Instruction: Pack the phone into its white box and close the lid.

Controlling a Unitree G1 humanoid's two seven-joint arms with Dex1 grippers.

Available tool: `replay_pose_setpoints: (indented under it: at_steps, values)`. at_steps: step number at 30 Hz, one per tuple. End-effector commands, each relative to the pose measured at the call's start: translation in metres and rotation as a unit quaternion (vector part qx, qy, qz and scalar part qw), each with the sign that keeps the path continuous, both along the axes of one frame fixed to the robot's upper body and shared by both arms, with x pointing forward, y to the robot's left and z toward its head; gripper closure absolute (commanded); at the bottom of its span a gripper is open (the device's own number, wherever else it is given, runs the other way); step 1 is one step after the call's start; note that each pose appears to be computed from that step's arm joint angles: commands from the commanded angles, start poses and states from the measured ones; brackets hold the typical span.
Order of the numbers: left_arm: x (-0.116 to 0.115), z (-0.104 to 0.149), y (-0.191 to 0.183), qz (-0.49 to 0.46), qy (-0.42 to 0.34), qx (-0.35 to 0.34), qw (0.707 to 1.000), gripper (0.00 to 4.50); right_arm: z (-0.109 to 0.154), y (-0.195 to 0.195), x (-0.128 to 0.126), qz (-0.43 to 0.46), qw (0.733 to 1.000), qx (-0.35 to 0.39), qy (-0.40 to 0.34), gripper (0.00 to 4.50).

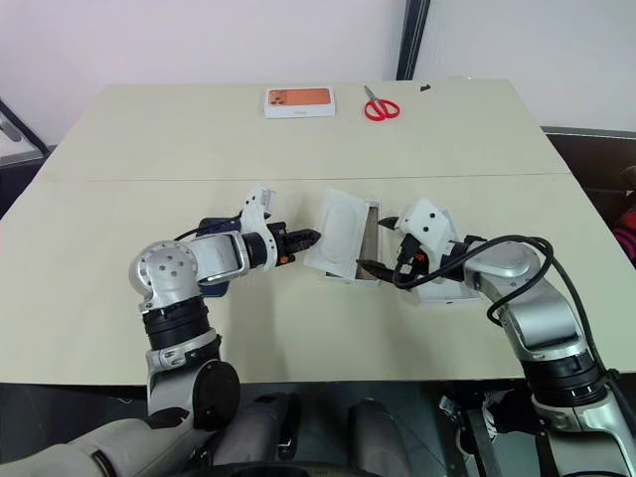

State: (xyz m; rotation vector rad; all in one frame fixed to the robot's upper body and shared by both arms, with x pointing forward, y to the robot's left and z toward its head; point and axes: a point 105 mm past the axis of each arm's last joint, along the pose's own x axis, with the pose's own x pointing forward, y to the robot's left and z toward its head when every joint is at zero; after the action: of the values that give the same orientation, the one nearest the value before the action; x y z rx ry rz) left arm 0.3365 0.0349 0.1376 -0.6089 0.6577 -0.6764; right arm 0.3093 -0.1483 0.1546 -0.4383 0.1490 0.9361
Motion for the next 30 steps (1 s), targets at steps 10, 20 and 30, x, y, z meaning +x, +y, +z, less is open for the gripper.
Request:
replay_pose_setpoints:
  at_steps: [10, 20, 30]
  values:
    - [-0.004, 0.034, 0.003, -0.033, -0.074, -0.053, 0.995, 1.75, 0.017, 0.008, 0.001, 0.011, 0.999, 0.005, -0.034, 0.00]
    - [-0.008, 0.037, 0.096, 0.011, -0.297, 0.172, 0.939, 1.72, 0.011, 0.018, 0.026, -0.011, 0.999, -0.038, -0.027, 3.25]
    - [-0.054, 0.015, 0.123, -0.089, -0.390, 0.254, 0.880, 1.72, -0.012, 0.041, 0.052, -0.020, 0.995, -0.093, -0.007, 4.45]
